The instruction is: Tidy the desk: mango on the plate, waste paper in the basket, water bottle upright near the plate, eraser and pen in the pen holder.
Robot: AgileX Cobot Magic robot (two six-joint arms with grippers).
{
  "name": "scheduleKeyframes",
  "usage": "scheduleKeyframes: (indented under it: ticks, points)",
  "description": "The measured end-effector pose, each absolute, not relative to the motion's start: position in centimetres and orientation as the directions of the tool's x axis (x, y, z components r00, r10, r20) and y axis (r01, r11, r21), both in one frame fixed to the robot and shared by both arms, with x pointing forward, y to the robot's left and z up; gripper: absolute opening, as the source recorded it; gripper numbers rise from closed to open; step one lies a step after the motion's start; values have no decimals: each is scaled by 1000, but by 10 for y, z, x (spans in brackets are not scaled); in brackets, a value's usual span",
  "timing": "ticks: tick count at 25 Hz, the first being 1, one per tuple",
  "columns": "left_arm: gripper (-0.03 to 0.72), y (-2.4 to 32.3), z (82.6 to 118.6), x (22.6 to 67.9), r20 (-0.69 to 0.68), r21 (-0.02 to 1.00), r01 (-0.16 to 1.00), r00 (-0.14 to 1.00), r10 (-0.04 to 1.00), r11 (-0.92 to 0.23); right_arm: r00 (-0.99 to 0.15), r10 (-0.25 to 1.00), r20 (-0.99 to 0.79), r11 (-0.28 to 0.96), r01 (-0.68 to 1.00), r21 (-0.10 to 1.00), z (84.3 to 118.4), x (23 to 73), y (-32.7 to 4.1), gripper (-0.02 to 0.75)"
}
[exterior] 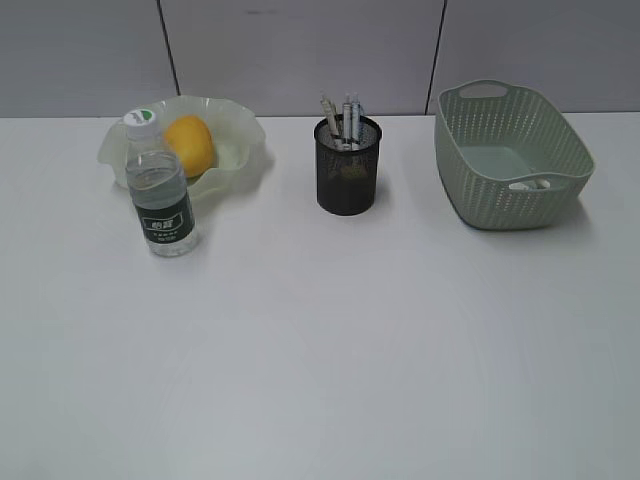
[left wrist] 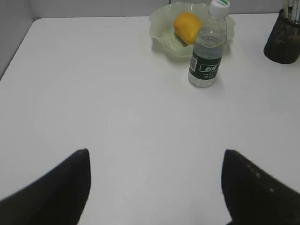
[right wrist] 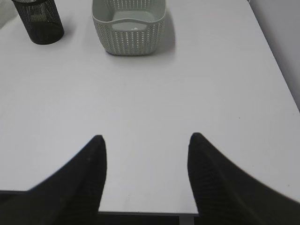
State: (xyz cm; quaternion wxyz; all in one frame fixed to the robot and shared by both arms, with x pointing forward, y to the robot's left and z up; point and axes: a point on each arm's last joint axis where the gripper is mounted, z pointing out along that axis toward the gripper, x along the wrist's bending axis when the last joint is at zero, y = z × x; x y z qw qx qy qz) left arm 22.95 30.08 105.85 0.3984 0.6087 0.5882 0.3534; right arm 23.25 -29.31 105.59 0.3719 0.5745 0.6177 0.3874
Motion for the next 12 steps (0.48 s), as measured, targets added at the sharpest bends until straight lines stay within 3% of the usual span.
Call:
scheduleKeyframes:
  ticks: [3,12]
  points:
    - [658,301,1058,230,-39,901,434,58,998,9,-63,998,-14,40,422,906,1056,232,-293,445]
    - [515,301,1058,230,-39,901,434,58,998,9,-63,998,-14,40,422,906,1056,232,-293,445]
